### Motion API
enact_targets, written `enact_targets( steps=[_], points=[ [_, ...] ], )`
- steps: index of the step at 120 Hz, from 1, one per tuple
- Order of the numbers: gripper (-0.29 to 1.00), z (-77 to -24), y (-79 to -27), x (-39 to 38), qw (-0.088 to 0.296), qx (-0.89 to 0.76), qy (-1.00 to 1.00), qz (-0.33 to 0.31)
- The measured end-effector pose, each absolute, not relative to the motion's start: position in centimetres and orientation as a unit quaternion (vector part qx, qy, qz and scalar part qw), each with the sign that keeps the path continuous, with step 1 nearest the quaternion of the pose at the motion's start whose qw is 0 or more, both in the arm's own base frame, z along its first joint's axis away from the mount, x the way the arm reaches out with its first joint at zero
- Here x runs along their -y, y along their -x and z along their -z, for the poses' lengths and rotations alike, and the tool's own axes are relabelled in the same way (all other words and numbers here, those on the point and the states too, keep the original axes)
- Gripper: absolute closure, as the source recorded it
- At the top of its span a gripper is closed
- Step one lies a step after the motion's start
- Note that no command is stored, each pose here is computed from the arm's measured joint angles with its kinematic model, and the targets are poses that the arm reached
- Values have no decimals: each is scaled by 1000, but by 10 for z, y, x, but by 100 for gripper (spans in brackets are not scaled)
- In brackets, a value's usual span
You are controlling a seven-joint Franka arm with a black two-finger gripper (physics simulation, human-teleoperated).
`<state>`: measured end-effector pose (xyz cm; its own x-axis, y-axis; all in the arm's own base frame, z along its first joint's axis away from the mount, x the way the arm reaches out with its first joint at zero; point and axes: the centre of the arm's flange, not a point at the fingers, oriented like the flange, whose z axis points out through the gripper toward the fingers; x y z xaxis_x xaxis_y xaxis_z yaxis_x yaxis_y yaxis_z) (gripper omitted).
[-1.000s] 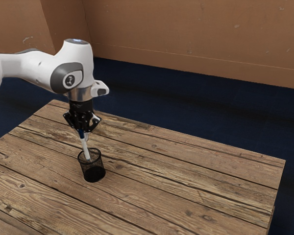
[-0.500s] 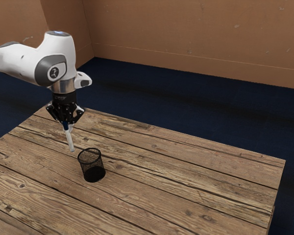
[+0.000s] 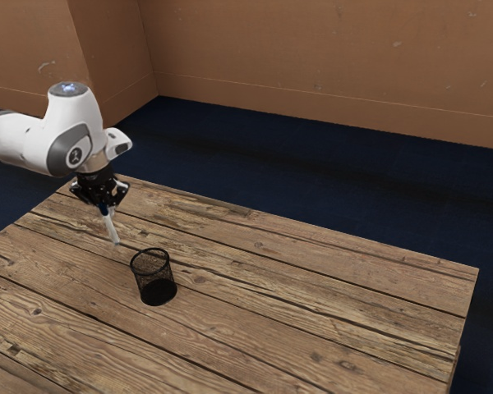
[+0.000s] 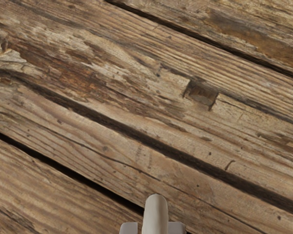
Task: Take the marker out of the pen holder and place it to the left of the pen holder.
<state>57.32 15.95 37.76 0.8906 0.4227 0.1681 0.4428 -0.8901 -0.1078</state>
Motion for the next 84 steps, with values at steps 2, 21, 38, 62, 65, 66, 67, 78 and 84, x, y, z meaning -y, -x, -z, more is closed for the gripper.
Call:
enact_targets(
  steps=[2, 21, 38, 62, 65, 66, 67, 78, 84],
  points=[
    [77, -376, -574, -162, 71, 225, 969, 76],
    [57, -367, -579, -175, 64, 234, 963, 119],
    [30, -363, -577, -180, 61, 235, 961, 133],
    [12, -447, -570, -168, 69, 232, 959, 147],
    [10, -458, -572, -161, 69, 227, 960, 146],
    [10, -461, -573, -158, 69, 225, 961, 146],
    [10, -464, -574, -155, 69, 223, 962, 145],
    [6, -509, -593, -118, 65, 196, 967, 149],
    [5, -538, -606, -94, 59, 180, 970, 153]
  ],
)
